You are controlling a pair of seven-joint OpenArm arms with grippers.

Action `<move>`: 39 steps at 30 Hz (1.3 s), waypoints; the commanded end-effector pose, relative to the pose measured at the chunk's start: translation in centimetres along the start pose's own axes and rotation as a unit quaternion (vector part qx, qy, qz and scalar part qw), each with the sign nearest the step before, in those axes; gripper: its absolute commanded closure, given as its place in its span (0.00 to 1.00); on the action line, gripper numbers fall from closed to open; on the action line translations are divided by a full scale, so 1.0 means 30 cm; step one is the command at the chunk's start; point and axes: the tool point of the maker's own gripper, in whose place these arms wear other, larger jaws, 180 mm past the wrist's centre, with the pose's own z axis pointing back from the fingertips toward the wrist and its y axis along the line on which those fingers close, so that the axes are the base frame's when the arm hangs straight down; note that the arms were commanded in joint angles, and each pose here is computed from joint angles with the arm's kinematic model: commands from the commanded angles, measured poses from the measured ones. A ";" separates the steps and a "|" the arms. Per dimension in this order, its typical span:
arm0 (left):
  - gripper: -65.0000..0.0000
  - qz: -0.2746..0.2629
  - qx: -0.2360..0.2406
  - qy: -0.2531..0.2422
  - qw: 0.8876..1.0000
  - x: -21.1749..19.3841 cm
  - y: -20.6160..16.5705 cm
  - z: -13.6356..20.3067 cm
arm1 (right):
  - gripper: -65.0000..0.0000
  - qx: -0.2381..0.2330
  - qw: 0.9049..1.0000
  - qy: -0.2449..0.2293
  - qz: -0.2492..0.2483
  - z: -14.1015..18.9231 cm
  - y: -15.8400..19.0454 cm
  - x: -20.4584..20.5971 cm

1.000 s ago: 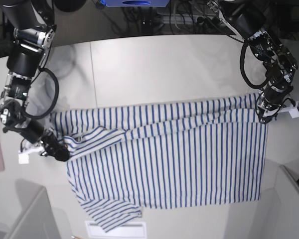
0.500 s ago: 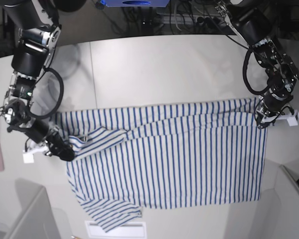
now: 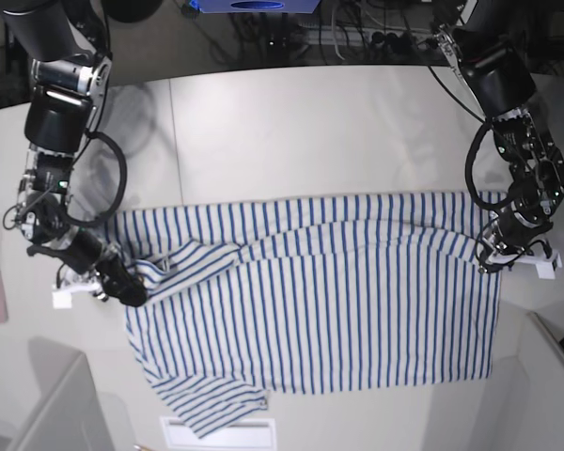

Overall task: Fold the T-shirt properly
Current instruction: 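Fold the sleeve near the right gripper inward across the shirt body, then drag the shirt toward the robot with both grippers, then release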

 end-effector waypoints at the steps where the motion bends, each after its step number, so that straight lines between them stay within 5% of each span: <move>1: 1.00 -0.011 -0.012 -0.025 1.000 0.067 -0.035 0.004 | 1.00 0.029 0.999 -0.028 0.020 0.008 0.082 0.085; 23: 1.00 -0.004 -0.006 -0.026 1.000 0.069 -0.020 -0.036 | 1.00 0.008 0.999 -0.040 0.024 -0.029 0.081 0.137; 26: 1.00 -0.004 -0.008 -0.028 1.000 0.075 -0.026 -0.037 | 0.64 0.007 0.999 -0.044 0.022 -0.020 0.077 0.148; 29: 0.74 -0.004 -0.008 -0.037 0.999 0.088 -0.026 -0.036 | 0.42 0.007 0.999 -0.049 0.021 -0.016 0.075 0.156; 33: 0.39 -0.004 -0.006 -0.090 0.996 0.145 -0.020 -0.027 | 0.45 -0.003 0.997 -0.070 0.024 0.008 0.044 0.165; 36: 0.27 -0.006 -0.012 -0.104 0.994 0.161 -0.032 -0.016 | 0.50 -0.012 0.995 -0.087 0.039 0.051 0.020 0.167; 39: 0.26 -0.025 -0.018 -0.116 0.993 0.160 -0.046 0.025 | 0.51 -0.016 0.992 -0.107 0.060 0.096 0.015 0.150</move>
